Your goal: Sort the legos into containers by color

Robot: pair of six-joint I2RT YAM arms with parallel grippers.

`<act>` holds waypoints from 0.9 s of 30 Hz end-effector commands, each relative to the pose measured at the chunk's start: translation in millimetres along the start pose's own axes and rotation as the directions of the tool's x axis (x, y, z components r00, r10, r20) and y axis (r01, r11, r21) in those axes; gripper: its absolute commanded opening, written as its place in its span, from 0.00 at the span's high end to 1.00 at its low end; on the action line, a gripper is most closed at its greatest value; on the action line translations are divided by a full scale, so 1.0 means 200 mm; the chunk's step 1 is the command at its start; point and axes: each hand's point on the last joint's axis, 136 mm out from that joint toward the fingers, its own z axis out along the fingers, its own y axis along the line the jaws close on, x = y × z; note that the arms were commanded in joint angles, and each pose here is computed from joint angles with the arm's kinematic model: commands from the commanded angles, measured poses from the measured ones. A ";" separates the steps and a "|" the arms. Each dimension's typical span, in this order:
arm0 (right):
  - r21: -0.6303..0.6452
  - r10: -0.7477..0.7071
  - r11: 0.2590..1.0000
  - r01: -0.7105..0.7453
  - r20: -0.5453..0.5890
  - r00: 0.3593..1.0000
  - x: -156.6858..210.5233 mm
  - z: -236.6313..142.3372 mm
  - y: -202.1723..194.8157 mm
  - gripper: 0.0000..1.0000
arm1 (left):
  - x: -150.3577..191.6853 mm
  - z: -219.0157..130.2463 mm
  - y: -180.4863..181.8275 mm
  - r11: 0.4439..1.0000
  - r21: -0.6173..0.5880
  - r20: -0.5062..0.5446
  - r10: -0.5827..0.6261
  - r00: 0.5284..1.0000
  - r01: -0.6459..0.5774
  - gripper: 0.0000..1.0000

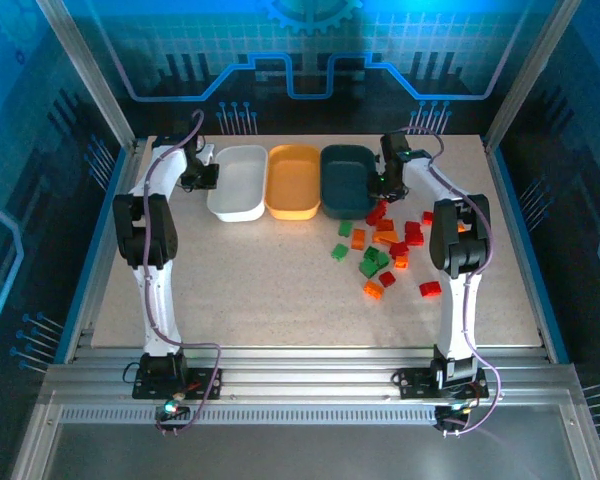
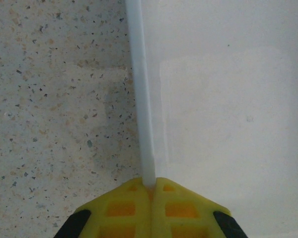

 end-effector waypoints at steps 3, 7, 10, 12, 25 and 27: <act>-0.118 -0.042 0.992 0.041 -0.007 0.999 0.03 -0.08 0.21 0.77 | -0.03 -0.05 -0.13 0.999 0.037 0.003 0.004 1.000 -0.004 0.73; -0.115 -0.038 0.993 0.039 0.013 0.999 0.01 -0.15 0.22 0.65 | -0.05 -0.09 -0.12 1.000 0.023 0.013 -0.014 1.000 0.013 0.58; -0.101 -0.020 0.995 0.023 0.028 0.999 -0.01 -0.18 0.19 0.60 | -0.08 -0.13 -0.11 0.999 0.010 0.035 -0.038 0.999 0.038 0.51; -0.098 -0.005 0.995 0.010 0.044 0.999 -0.03 -0.22 0.17 0.56 | -0.11 -0.19 -0.10 0.999 0.006 0.067 -0.049 0.997 0.049 0.46; -0.005 0.116 0.993 -0.117 0.126 0.985 -0.12 -0.40 -0.15 0.41 | -0.20 -0.68 -0.23 0.967 0.190 0.280 -0.218 0.935 0.169 0.35; 0.026 0.163 0.986 -0.167 0.109 0.981 -0.13 -0.37 -0.22 0.42 | -0.17 -0.78 -0.29 0.932 0.286 0.321 -0.312 0.894 0.222 0.35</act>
